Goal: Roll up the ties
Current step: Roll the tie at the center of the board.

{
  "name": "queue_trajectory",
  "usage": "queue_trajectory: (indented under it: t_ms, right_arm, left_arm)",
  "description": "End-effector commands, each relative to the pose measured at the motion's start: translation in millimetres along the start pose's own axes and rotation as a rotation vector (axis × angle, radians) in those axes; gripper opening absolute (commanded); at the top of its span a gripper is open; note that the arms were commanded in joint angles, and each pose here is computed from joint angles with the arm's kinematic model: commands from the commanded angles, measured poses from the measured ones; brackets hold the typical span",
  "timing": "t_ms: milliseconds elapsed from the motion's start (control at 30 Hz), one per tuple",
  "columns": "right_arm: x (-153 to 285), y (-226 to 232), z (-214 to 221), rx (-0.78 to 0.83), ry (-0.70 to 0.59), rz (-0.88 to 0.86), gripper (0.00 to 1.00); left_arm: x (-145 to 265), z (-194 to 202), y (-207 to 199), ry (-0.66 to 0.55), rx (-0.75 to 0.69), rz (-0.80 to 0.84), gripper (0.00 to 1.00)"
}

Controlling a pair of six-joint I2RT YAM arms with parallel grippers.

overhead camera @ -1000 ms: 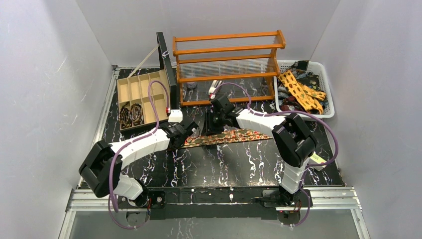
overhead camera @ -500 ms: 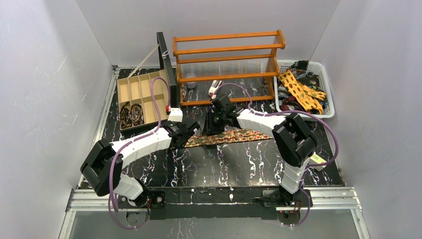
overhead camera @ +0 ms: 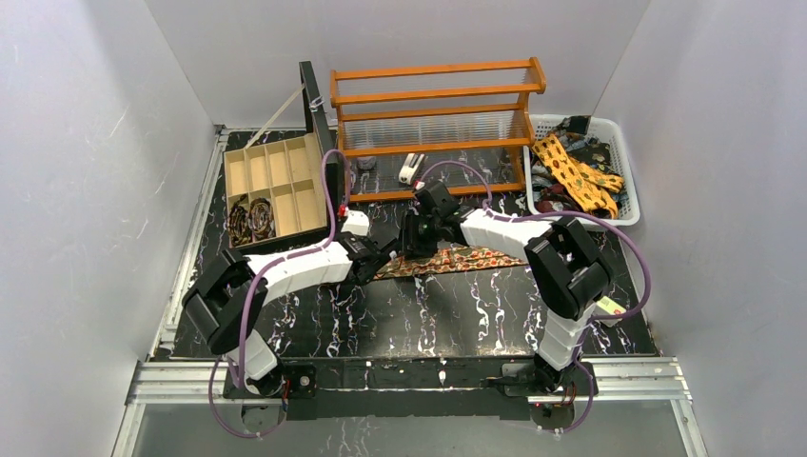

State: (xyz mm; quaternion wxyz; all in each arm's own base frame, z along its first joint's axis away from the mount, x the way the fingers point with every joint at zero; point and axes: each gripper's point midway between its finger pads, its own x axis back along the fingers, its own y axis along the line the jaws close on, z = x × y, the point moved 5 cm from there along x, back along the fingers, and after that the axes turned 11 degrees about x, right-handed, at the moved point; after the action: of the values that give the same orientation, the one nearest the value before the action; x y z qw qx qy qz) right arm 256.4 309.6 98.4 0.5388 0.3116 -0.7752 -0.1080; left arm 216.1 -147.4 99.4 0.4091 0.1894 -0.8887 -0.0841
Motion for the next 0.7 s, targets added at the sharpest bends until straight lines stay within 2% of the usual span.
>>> queue_trajectory:
  t_ms: [0,67,133,200,300,400,500,667]
  right_arm:
    - [20,3,-13,-0.006,-0.073,-0.02,0.49]
    - [23,-1,-14,-0.014,-0.079,-0.017,0.51]
    - [25,-3,-15,-0.02,-0.083,-0.016,0.53]
    - [27,-5,-16,-0.024,-0.085,-0.016,0.54]
    - [30,-9,-17,-0.031,-0.087,-0.013,0.55]
    - [33,-8,-19,-0.03,-0.093,-0.026,0.57]
    - [34,2,-21,-0.022,-0.093,-0.095,0.58]
    - [22,35,-23,0.009,-0.092,-0.232,0.63]
  left_arm:
    - [6,-4,-19,-0.008,0.043,0.066,0.04]
    - [5,-1,-26,0.015,0.045,0.09,0.11]
    - [6,1,-34,0.036,0.066,0.132,0.27]
    - [12,-2,-44,0.055,0.1,0.208,0.35]
    - [28,-13,-53,0.072,0.166,0.337,0.6]
    - [46,-33,-39,0.061,0.27,0.45,0.69]
    - [49,-48,-4,0.051,0.385,0.483,0.72]
    - [35,-41,48,0.078,0.487,0.417,0.77]
